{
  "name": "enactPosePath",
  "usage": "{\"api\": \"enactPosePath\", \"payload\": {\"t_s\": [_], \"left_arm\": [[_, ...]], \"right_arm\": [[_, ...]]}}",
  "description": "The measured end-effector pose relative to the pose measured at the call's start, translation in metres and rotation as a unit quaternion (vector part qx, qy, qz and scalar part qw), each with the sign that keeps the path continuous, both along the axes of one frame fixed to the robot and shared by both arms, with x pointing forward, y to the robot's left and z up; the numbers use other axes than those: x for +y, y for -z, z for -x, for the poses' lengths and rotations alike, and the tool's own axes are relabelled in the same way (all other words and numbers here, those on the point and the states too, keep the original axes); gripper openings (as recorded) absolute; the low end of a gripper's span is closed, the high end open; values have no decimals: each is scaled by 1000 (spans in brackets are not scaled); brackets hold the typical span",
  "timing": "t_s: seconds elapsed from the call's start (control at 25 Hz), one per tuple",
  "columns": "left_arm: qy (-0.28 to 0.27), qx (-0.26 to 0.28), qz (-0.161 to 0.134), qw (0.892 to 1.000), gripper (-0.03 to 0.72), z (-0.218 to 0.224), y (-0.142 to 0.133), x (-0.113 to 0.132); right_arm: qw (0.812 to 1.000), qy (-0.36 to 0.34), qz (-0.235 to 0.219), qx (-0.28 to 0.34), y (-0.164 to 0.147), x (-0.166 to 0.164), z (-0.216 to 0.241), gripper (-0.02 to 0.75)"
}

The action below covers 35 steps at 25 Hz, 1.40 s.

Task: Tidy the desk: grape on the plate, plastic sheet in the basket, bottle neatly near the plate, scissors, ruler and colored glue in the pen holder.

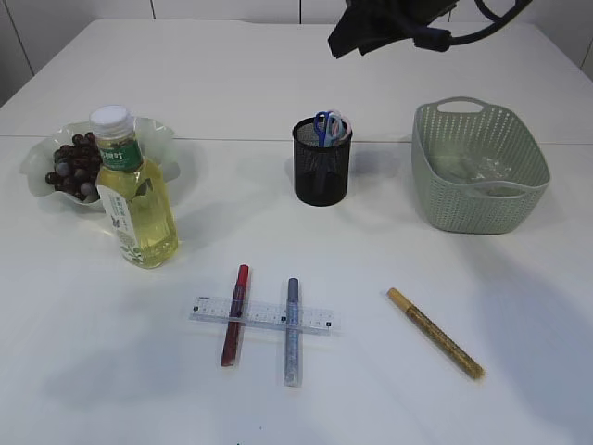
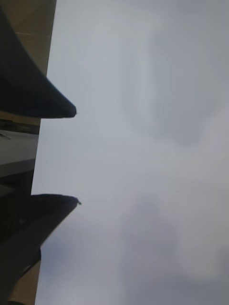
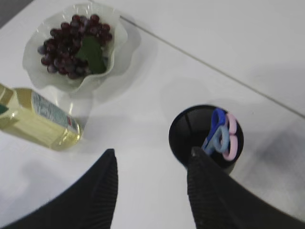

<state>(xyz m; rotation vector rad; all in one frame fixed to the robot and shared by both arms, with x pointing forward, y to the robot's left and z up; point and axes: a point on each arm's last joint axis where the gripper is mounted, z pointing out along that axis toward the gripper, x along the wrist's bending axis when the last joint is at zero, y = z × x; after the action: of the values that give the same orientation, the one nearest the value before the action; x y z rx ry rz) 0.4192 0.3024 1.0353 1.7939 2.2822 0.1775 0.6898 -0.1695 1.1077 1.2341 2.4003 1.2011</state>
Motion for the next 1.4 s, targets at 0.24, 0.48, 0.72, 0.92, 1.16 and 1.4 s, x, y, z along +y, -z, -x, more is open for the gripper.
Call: {"api": "enactPosePath", "payload": {"t_s": [0.24, 0.48, 0.72, 0.92, 1.16, 1.4], "left_arm": [[1, -28, -9, 1000, 379, -5, -1, 2], [-1, -53, -10, 999, 379, -9, -3, 2], [-1, -58, -11, 998, 379, -10, -3, 2], [-1, -61, -11, 998, 379, -11, -3, 2], [-2, -72, -10, 997, 379, -12, -4, 2], [-3, -72, -9, 997, 379, -12, -4, 2]], "right_arm": [[990, -58, 114, 58, 11, 48, 33, 386], [971, -137, 188, 53, 26, 105, 66, 386], [948, -197, 232, 89, 57, 111, 82, 386], [926, -233, 262, 136, 92, 104, 93, 386], [906, -285, 291, 117, 115, 121, 110, 405], [897, -312, 294, 104, 135, 135, 110, 467]]}}
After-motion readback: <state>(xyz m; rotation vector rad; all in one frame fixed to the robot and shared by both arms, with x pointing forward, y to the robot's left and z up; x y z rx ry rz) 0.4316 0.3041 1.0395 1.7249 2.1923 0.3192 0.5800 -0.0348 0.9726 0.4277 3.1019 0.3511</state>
